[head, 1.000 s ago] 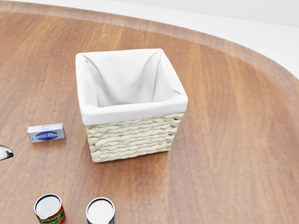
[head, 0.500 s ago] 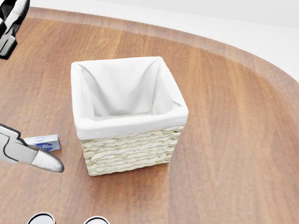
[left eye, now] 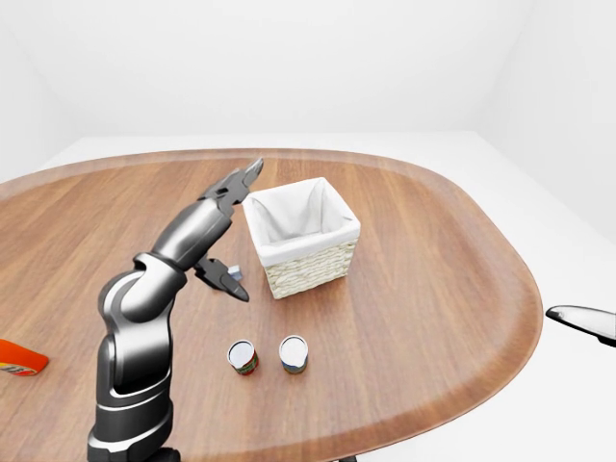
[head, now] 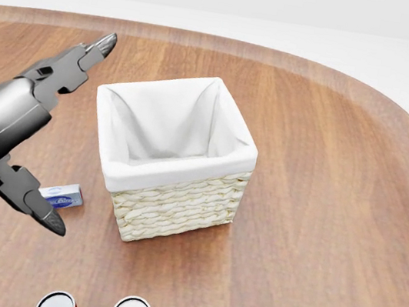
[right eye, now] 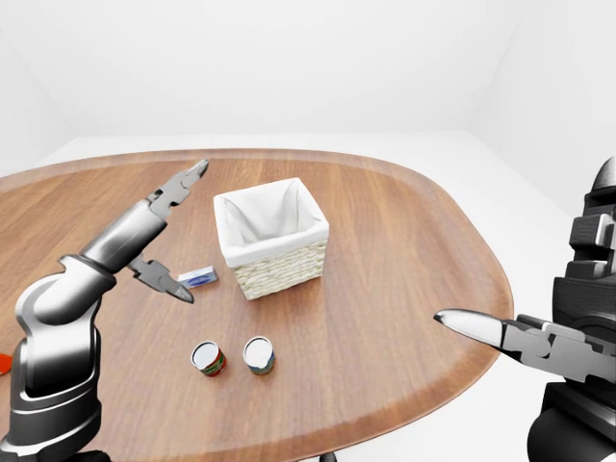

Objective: Pick up the tomato sauce, and put it in the basket.

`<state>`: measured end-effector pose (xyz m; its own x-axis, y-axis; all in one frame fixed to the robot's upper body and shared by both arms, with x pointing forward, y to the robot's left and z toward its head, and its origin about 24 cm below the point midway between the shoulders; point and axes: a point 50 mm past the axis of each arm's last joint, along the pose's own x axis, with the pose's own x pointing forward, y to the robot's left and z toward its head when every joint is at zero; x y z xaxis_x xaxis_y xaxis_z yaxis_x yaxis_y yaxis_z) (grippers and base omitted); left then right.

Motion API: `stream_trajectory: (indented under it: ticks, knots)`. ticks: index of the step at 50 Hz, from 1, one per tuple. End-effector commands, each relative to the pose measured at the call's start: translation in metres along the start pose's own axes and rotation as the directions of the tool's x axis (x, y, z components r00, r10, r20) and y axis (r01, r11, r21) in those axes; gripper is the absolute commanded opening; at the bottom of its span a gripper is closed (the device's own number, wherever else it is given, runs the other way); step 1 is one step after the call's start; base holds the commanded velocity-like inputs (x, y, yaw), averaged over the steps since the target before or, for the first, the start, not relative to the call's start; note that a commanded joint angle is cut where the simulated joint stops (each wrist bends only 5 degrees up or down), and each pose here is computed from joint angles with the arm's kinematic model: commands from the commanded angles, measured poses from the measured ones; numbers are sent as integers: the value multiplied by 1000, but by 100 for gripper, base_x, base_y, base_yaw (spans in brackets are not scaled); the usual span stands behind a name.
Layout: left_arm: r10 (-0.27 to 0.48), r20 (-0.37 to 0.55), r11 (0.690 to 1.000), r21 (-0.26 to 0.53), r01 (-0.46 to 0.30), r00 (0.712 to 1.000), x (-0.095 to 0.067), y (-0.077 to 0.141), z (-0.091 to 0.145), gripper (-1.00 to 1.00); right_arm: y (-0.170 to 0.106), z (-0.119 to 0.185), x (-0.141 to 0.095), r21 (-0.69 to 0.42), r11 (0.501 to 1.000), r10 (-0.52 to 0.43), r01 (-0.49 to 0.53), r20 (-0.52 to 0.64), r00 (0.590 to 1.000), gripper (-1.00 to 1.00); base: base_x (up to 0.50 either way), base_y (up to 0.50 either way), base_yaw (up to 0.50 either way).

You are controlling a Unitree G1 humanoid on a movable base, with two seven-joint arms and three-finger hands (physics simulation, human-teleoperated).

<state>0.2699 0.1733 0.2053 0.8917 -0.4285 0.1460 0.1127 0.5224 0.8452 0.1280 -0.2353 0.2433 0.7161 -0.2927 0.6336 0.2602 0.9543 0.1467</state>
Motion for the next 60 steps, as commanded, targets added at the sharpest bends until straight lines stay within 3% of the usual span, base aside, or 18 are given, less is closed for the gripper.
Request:
stream_trajectory:
  ticks: [1, 11, 23, 30, 34, 43, 60]
  knots:
    - [-14, -111, 998, 60, 20, 994, -5, -4, -15, 100, 0, -1, 0, -2, 1000, 0, 0, -1, 1000, 100, 0, 0, 0]
    - [-111, -265, 993, 11, 118, 958, -27, -36, -42, 100, 0, -1, -1, -2, 1000, -1, 1, -2, 1000, 100, 0, 0, 0]
    - [-172, -269, 976, 85, 201, 948, -42, -56, -50, 100, 1, -1, 0, -3, 1000, -1, 1, -2, 1000, 100, 0, 0, 0]
    - [-195, -303, 972, 64, 224, 933, -44, -62, -57, 100, 1, 0, 0, -2, 1000, 0, 0, 0, 1000, 100, 0, 0, 0]
    - [-229, -351, 963, 54, 264, 908, -50, -69, -67, 100, 1, 0, 0, -2, 1000, 1, -1, 2, 1000, 100, 0, 0, 0]
    - [-242, -379, 960, 42, 278, 893, -55, -74, -70, 100, 1, 0, 0, -2, 1000, 1, -1, 0, 1000, 100, 0, 0, 0]
    - [-323, -456, 936, -22, 352, 829, -72, -97, -85, 100, 2, 0, 0, -2, 1000, 3, -3, -1, 1000, 100, 0, 0, 0]
